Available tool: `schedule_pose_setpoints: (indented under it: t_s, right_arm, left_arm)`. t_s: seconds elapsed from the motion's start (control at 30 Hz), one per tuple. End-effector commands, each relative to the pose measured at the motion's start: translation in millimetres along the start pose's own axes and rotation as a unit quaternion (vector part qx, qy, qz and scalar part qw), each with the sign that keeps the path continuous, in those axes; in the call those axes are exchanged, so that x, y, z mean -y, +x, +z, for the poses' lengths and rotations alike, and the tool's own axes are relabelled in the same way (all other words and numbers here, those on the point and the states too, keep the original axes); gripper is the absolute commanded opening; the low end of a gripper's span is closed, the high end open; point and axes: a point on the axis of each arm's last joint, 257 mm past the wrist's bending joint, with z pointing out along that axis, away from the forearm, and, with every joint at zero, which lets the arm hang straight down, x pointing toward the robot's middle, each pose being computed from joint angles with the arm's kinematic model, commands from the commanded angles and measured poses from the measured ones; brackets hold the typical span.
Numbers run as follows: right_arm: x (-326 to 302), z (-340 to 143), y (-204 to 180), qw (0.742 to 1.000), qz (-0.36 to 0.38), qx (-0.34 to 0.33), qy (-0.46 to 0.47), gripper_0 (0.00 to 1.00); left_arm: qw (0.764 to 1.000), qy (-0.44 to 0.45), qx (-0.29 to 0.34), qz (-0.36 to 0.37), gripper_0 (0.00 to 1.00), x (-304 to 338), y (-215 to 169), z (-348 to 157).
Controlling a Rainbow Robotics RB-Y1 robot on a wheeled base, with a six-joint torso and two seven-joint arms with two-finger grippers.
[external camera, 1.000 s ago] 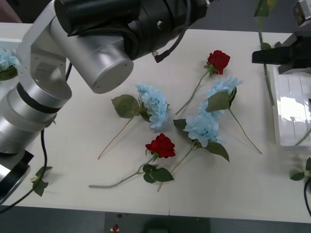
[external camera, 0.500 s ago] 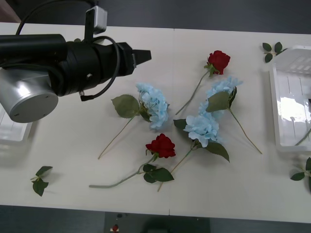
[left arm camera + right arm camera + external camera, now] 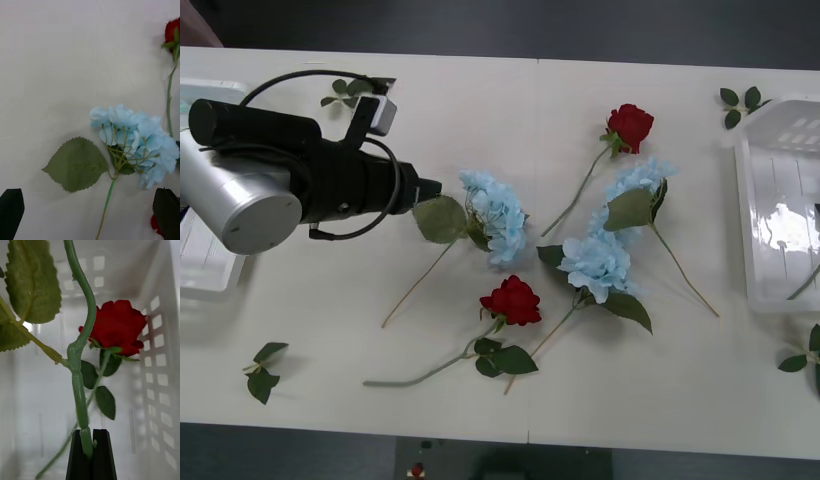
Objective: Put the red flowers into the right box and the blue flowers into the left box
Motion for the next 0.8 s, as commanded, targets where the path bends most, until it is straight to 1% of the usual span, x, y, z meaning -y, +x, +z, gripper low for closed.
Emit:
schedule_pose_setpoints:
  t_s: [0.03, 0.2, 0.27, 0.3, 0.33, 0.37, 0.4, 0.43, 0.47, 0.5, 0.63, 0.8]
  right_arm:
    - [6, 9, -5, 0.999, -0.011, 0.005, 0.031, 0.0]
    - [4, 26, 14, 0.999, -0.021, -0.009, 0.046, 0.0]
    - [1, 30, 17, 0.999, -0.023, -0.009, 0.046, 0.0]
    - [0, 32, 17, 0.999, -0.023, -0.008, 0.045, 0.01]
    - [-2, 34, 18, 0.999, -0.022, -0.006, 0.043, 0.04]
    - [-3, 34, 17, 0.999, -0.023, -0.004, 0.042, 0.13]
    - [-7, 35, 16, 0.999, -0.025, -0.002, 0.039, 0.25]
    - [-9, 35, 14, 0.999, -0.026, -0.001, 0.037, 0.61]
    - [-11, 35, 14, 0.999, -0.027, 0.0, 0.035, 0.89]
    - [-14, 35, 13, 0.999, -0.026, 0.001, 0.03, 1.0]
    - [-30, 27, 3, 0.999, -0.04, 0.003, 0.011, 1.0]
    - [-66, -10, -19, 0.997, -0.073, -0.012, -0.021, 1.0]
  left_arm:
    - [0.998, -0.002, -0.016, 0.063, 1.0, 4, 3, 13]
    - [0.995, 0.001, -0.046, 0.092, 1.0, 18, 16, 35]
    - [0.994, 0.002, -0.052, 0.1, 1.0, 23, 20, 41]
    - [0.993, 0.003, -0.053, 0.102, 1.0, 25, 21, 44]
    - [0.993, 0.003, -0.055, 0.107, 1.0, 28, 23, 48]
    - [0.992, 0.003, -0.059, 0.113, 1.0, 32, 26, 53]
    - [0.991, 0.0, -0.064, 0.119, 1.0, 32, 29, 57]
    - [0.99, -0.001, -0.069, 0.125, 1.0, 34, 33, 61]
    - [0.989, -0.003, -0.072, 0.13, 1.0, 35, 35, 64]
    - [0.988, -0.005, -0.074, 0.134, 1.0, 36, 37, 67]
    - [0.985, -0.011, -0.089, 0.15, 1.0, 37, 50, 78]
    - [0.981, -0.017, -0.101, 0.167, 1.0, 37, 66, 85]
